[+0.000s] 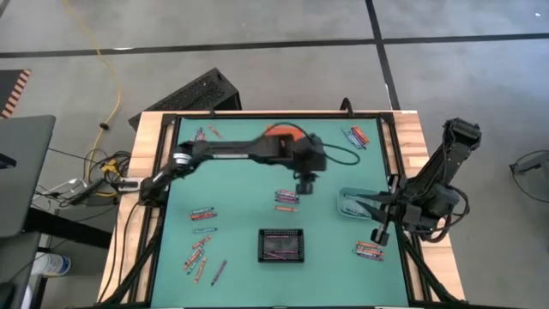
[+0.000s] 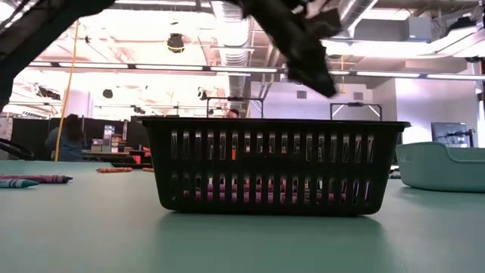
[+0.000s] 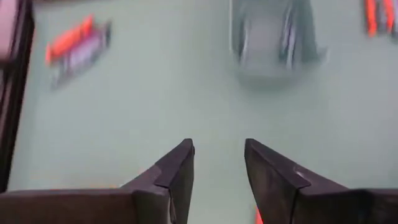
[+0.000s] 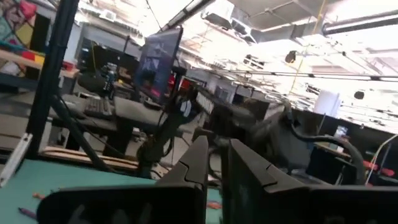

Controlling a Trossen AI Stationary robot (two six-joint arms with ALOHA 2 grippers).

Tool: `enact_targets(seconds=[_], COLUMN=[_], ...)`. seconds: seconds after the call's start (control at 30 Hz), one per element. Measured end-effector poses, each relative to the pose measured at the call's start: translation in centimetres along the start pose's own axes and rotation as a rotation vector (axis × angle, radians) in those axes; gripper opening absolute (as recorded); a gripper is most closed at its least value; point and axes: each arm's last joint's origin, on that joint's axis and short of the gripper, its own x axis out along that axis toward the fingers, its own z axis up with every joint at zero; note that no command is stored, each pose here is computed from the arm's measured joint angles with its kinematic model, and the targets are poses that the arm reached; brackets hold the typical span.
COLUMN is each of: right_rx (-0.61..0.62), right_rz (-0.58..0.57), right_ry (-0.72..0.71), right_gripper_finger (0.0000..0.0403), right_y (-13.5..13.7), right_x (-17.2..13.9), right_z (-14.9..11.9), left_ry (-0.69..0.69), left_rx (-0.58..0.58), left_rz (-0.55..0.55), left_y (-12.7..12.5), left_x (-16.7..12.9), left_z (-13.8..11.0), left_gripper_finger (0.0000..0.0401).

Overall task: Sort crayons
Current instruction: Put the orange crayon into the orange bin

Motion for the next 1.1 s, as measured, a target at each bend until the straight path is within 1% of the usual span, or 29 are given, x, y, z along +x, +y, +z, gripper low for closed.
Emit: enact_targets(seconds=[0.1, 0.17, 0.23, 0.27, 0.33, 0.4, 0.5, 0.6, 0.67, 0.77, 0.83, 0.93, 1.0, 1.1], right_rx=[-0.007, 0.041, 0.078, 0.07, 0.021, -0.014, -0.003, -0.028, -0.036, -0.092, -0.155, -0.175, -0.176, -0.2], right_rz=[-0.02, -0.085, -0.194, -0.254, -0.39, -0.452, -0.522, -0.623, -0.703, -0.814, -0.873, -0.946, -0.987, -1.02], right_ry=[0.027, 0.071, 0.159, 0.216, 0.344, 0.378, 0.388, 0.414, 0.43, 0.472, 0.514, 0.539, 0.547, 0.543], right_gripper_finger=[0.0066, 0.0066, 0.0066, 0.0066, 0.0066, 0.0066, 0.0066, 0.0066, 0.0066, 0.0066, 0.0066, 0.0066, 0.0066, 0.0065], right_y=[0.1, -0.2, -0.7, -0.8, -1.1, -1.4, -2.1, -3.3, -4.4, -6.2, -7.3, -8.7, -9.4, -10.4], right_x=[0.4, 1.1, 1.9, 2.3, 3.0, 3.7, 4.6, 5.8, 6.6, 7.8, 8.4, 8.8, 9.1, 9.5], right_z=[-0.8, -1.4, -2.4, -2.9, -4.1, -4.9, -5.5, -6.5, -7.0, -7.8, -8.3, -8.7, -8.9, -9.3], left_ry=[0.09, 0.105, 0.103, 0.103, 0.078, 0.05, -0.049, -0.159, -0.261, -0.441, -0.528, -0.612, -0.64, -0.642], left_rx=[-0.034, -0.05, -0.06, -0.072, -0.097, -0.13, -0.19, -0.252, -0.296, -0.344, -0.365, -0.377, -0.394, -0.416], left_rz=[0.03, 0.074, 0.112, 0.13, 0.144, 0.151, 0.181, 0.219, 0.232, 0.202, 0.161, 0.097, 0.073, 0.049], left_y=[0.1, 0.1, -0.3, -0.4, -1.0, -1.8, -3.1, -4.4, -5.1, -6.0, -6.6, -7.3, -7.6, -8.0], left_x=[-3.6, -6.4, -8.8, -9.8, -11.4, -13.1, -15.5, -17.1, -18.3, -19.7, -20.1, -20.8, -21.0, -21.0], left_z=[-0.6, -1.0, -1.9, -2.6, -4.3, -6.4, -10.1, -14.4, -16.7, -19.6, -21.3, -23.3, -24.4, -25.8], left_gripper_finger=[0.0122, 0.0117, 0.011, 0.0107, 0.0101, 0.0097, 0.0091, 0.0087, 0.0086, 0.0086, 0.0086, 0.0086, 0.0086, 0.0086])
